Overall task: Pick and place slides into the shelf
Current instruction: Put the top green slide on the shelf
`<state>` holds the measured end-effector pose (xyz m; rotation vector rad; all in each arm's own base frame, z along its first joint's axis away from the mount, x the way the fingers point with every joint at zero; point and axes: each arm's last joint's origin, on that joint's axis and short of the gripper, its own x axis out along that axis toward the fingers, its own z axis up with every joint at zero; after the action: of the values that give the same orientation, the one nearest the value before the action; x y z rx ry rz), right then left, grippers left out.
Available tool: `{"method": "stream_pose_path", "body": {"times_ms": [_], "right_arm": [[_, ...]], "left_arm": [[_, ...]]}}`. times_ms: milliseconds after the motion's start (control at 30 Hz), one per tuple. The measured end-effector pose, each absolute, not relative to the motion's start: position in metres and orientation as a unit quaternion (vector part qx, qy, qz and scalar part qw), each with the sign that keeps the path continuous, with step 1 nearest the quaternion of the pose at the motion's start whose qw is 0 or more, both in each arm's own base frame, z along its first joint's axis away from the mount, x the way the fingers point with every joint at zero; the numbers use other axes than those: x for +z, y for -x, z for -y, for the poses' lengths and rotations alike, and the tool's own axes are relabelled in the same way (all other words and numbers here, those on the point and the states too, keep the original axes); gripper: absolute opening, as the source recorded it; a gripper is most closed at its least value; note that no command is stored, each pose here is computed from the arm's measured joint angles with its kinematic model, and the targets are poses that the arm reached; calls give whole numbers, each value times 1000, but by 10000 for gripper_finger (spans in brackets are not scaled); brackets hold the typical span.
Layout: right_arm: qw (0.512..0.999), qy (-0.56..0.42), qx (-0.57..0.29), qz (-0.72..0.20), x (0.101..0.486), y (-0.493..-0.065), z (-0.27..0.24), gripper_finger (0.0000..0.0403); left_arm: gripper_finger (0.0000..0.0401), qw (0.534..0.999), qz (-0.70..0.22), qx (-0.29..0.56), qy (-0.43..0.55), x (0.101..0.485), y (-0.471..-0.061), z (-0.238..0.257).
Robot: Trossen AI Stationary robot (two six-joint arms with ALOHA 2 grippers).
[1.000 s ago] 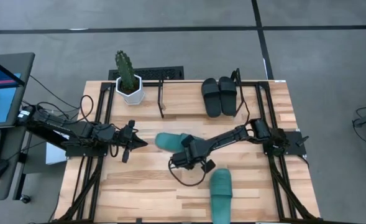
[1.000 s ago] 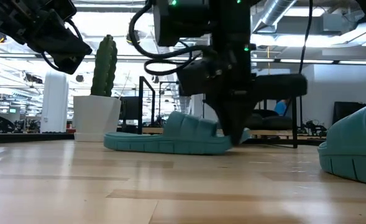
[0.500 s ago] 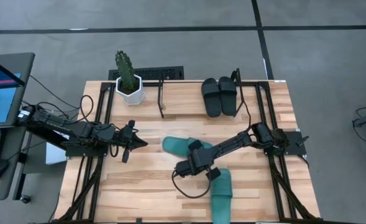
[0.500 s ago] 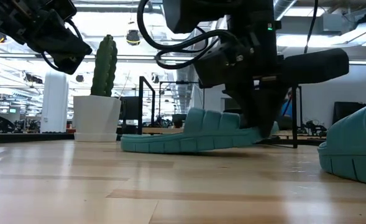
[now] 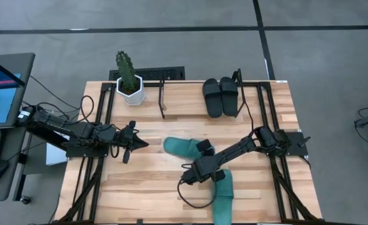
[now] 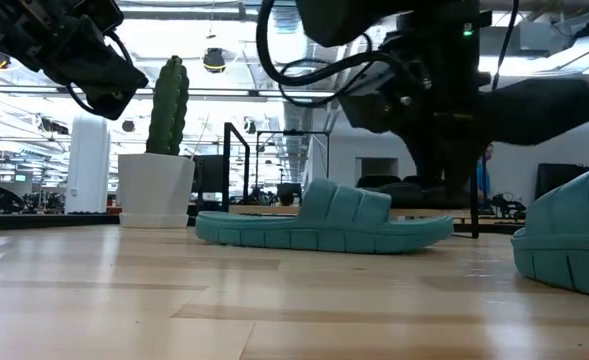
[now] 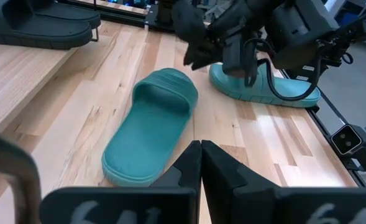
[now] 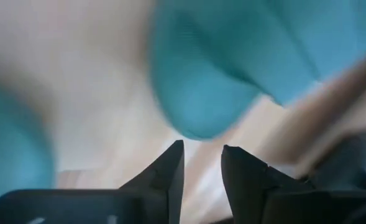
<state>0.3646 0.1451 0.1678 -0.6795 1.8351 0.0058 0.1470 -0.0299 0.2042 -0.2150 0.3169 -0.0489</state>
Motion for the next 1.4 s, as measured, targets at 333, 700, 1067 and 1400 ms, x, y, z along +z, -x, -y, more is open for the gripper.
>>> {"method": "stream_pose_path", "body": {"times_ms": [333, 700, 1067, 1400], "right_arm": [[613, 346, -222, -675, 176, -358, -155, 76], [768, 241, -379, -456, 229, -327, -182, 76], [843, 152, -378, -351, 249, -289, -223, 63], [870, 115, -356, -321, 249, -265, -251, 43]], "left_arm": [[0, 983, -163, 9, 81, 201, -150, 29], [0, 988, -155, -17, 20, 189, -179, 36], [0, 977, -187, 106, -12, 169, -204, 13], [0, 944, -290, 138, -72, 155, -233, -1]]}}
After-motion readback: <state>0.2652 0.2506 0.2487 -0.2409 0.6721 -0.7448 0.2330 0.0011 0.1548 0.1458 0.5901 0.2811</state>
